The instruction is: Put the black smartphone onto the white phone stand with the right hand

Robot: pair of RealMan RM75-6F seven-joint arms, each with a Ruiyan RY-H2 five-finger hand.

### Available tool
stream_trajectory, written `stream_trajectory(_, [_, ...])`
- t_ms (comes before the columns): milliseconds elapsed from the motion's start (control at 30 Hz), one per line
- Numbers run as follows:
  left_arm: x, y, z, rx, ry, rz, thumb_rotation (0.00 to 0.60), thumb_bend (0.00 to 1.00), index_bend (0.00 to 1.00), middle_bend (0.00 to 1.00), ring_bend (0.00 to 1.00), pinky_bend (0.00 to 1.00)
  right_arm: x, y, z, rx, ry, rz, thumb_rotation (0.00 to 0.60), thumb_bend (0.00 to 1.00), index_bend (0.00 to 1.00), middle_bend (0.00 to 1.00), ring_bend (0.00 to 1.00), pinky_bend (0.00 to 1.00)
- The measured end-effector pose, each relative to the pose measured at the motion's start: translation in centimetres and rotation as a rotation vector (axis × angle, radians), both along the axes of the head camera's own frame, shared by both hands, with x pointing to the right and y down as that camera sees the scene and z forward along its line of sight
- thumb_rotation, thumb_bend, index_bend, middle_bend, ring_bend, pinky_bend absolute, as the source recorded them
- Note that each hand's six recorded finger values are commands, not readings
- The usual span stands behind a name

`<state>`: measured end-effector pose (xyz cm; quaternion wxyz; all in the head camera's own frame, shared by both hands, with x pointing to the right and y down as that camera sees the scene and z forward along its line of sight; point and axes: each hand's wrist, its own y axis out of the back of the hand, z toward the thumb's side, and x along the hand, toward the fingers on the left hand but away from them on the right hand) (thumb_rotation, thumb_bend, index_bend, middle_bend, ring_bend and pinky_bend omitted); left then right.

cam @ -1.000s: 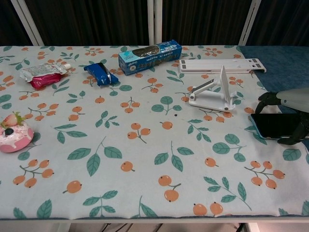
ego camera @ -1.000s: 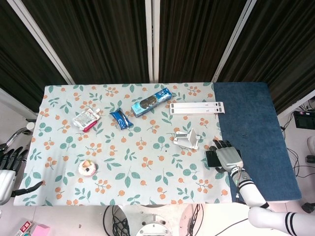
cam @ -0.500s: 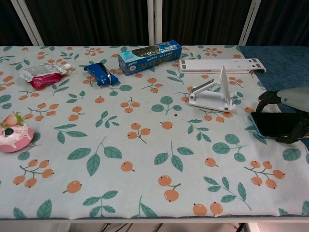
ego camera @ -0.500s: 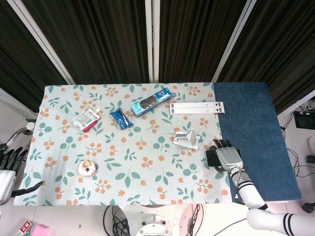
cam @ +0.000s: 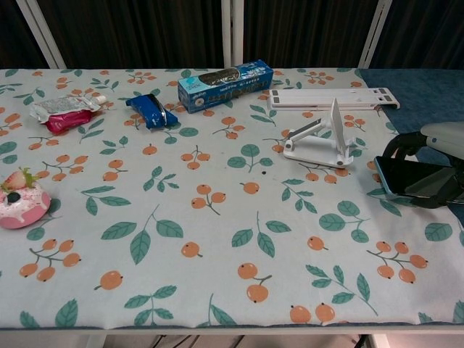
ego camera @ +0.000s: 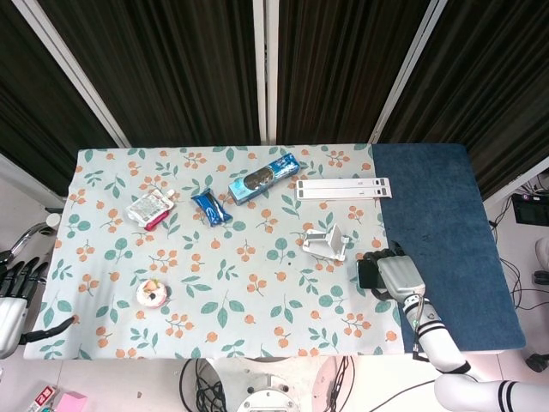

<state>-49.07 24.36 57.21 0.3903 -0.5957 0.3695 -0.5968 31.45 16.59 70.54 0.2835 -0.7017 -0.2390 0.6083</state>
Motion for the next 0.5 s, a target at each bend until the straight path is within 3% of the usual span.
stream_trajectory(233, [0.0,0.0,0.1,-0.002,0.001,-0.001,0.160,0.01,0.05,0.04,0.00,0.12,0.3,0.0,-0.6,0.016,-0.059,0.042,0.600,0.22,0.66,0.36,0.35,0.07])
stream_trajectory(500, [0.0,0.1,0.1,-0.003,0.003,-0.002,0.160,0.01,0.05,0.04,0.00,0.12,0.4,-0.3,-2.0,0.045,-0.190,0.103,0.600,0.24,0.68,0.39,0.39,0.09])
